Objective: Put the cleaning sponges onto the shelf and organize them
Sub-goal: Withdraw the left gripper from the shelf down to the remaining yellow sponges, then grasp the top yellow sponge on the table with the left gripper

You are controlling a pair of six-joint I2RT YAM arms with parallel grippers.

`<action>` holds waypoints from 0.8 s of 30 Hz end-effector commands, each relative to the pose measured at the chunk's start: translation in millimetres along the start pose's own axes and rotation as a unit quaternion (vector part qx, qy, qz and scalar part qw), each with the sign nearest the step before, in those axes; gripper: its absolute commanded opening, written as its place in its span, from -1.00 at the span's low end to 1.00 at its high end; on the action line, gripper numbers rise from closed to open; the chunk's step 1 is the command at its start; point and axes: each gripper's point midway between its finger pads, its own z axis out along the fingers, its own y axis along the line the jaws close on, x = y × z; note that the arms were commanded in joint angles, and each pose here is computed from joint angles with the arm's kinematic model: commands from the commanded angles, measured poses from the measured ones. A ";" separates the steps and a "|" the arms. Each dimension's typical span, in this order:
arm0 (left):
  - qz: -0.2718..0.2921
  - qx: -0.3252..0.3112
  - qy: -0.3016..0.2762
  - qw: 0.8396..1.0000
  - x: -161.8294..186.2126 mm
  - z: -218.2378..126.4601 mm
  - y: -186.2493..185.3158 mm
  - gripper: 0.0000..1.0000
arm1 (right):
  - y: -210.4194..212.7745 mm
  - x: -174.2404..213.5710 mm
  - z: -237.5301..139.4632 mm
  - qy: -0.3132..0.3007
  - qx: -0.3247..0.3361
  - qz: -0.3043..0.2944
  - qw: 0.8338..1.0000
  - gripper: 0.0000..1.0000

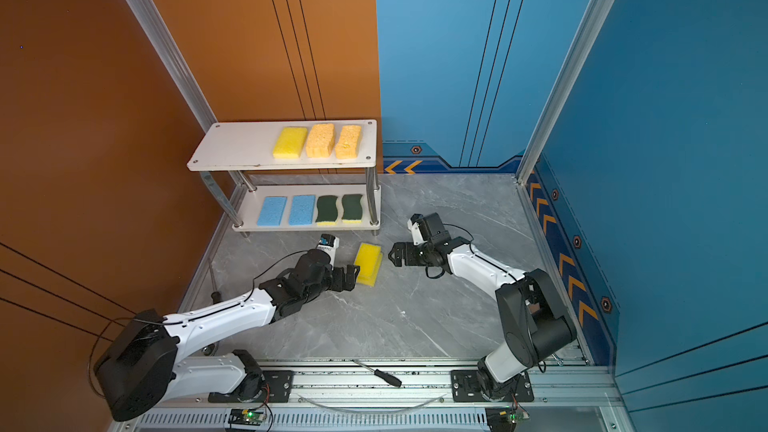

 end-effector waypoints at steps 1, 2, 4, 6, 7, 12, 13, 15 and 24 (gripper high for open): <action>0.012 -0.004 -0.037 0.999 -4.6 2.0 -8.4 0.95 | 4.0 -8.4 -2.6 -0.015 -0.013 0.004 1.000 1.00; 0.020 -0.006 -0.037 0.999 -1.6 2.8 -11.3 0.95 | 3.4 -8.2 -1.6 -0.015 -0.014 0.006 1.000 1.00; 0.033 -0.004 -0.038 0.999 2.9 5.2 -17.5 0.95 | 2.7 -8.8 -0.1 -0.015 -0.015 0.009 1.000 1.00; 0.040 -0.006 -0.039 0.998 7.4 7.8 -21.0 0.95 | 1.6 -9.7 1.1 -0.015 -0.016 0.012 1.000 1.00; 0.042 -0.006 -0.042 0.998 8.4 8.9 -23.0 0.95 | 1.6 -9.8 1.7 -0.014 -0.017 0.013 1.000 1.00; 0.042 -0.025 -0.056 0.997 11.5 14.2 -19.8 0.95 | 1.5 -12.0 1.6 -0.016 -0.021 0.015 1.000 1.00; 0.039 -0.029 -0.061 0.997 12.4 15.4 -17.7 0.96 | 0.5 -11.4 2.0 -0.014 -0.020 0.016 1.000 1.00; 0.035 -0.028 -0.070 0.997 13.8 17.5 -16.2 0.95 | -0.4 -10.8 2.0 -0.014 -0.020 0.017 1.000 1.00; 0.049 -0.019 -0.058 0.997 21.7 36.5 -24.5 0.96 | -3.5 -10.3 3.3 -0.015 -0.021 0.024 0.999 1.00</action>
